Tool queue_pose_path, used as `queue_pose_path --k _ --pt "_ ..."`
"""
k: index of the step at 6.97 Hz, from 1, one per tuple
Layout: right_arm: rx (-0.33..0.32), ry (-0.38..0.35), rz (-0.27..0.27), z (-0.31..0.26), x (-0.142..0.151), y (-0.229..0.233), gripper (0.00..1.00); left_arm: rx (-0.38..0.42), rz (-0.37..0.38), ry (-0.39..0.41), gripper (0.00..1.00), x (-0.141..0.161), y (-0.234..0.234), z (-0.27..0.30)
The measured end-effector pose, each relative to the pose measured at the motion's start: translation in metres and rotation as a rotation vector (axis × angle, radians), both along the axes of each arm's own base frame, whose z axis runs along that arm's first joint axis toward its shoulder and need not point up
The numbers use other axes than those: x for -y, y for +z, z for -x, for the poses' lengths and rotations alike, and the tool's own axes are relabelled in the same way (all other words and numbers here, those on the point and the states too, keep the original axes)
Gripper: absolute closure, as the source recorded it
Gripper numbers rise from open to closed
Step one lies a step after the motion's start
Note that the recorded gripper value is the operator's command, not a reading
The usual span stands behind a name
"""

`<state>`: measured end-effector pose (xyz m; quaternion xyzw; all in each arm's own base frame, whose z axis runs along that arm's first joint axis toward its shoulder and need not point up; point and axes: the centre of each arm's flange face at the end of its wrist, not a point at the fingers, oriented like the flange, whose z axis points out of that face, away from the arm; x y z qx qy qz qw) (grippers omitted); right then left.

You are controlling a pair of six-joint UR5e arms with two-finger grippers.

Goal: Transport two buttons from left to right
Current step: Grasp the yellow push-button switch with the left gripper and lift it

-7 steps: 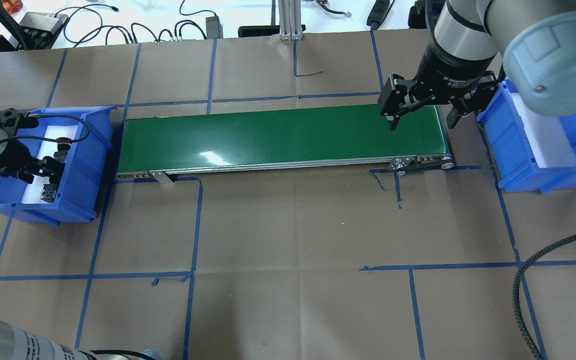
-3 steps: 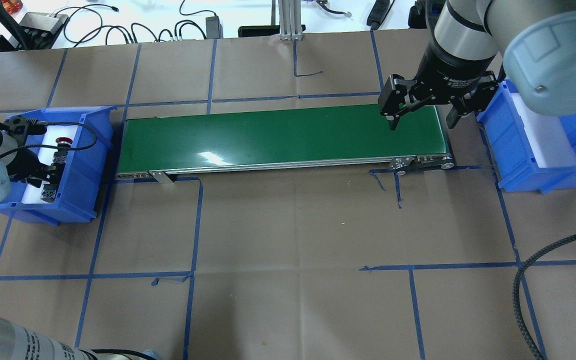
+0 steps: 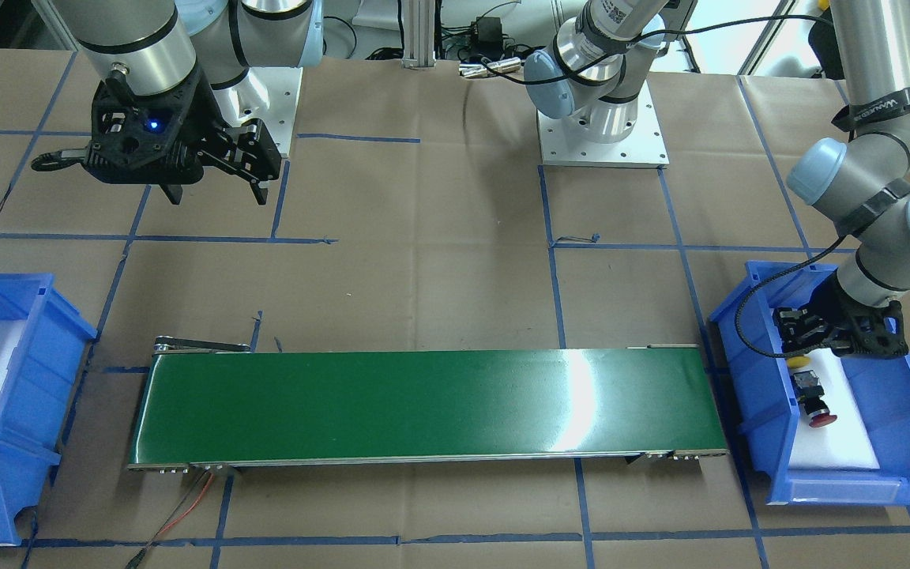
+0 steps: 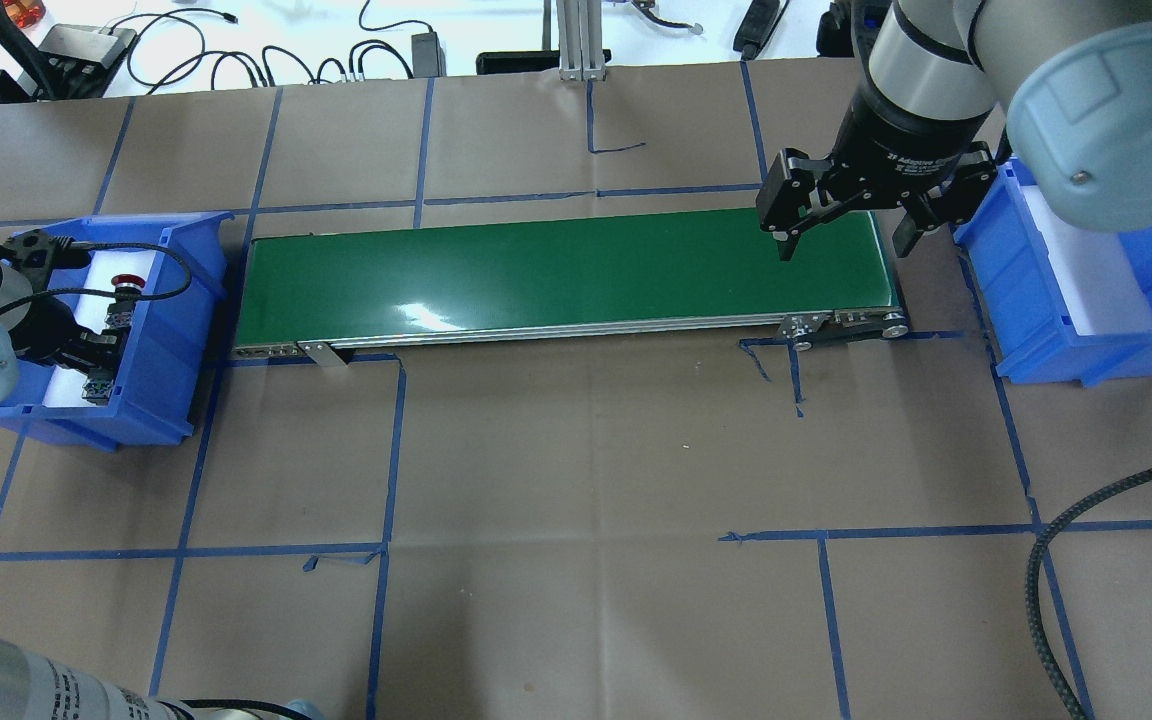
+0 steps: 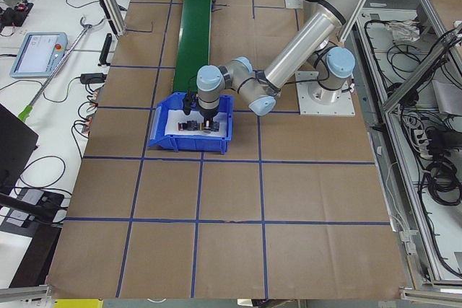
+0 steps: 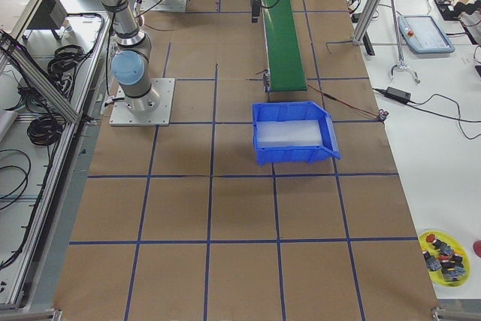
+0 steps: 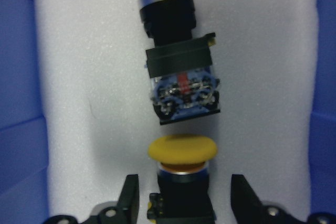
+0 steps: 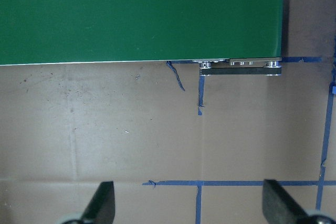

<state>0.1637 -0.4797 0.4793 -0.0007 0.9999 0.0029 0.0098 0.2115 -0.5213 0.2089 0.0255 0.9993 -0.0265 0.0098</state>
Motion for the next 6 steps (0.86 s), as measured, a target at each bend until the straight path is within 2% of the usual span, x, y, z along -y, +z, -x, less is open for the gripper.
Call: queue_pose_path --k 2,3,6 --pt "0.0 -0.001 -0.001 0.0 0.0 0.0 0.0 0.012 0.002 0.001 1.0 0.001 0.011 -0.003" --pt "0.0 -0.001 -0.001 0.0 0.0 0.0 0.0 0.025 -0.005 0.001 1.0 0.002 0.031 -0.005" --pt "0.0 -0.002 -0.001 0.0 0.0 0.0 0.0 0.008 -0.068 -0.004 1.0 0.023 0.135 -0.02"
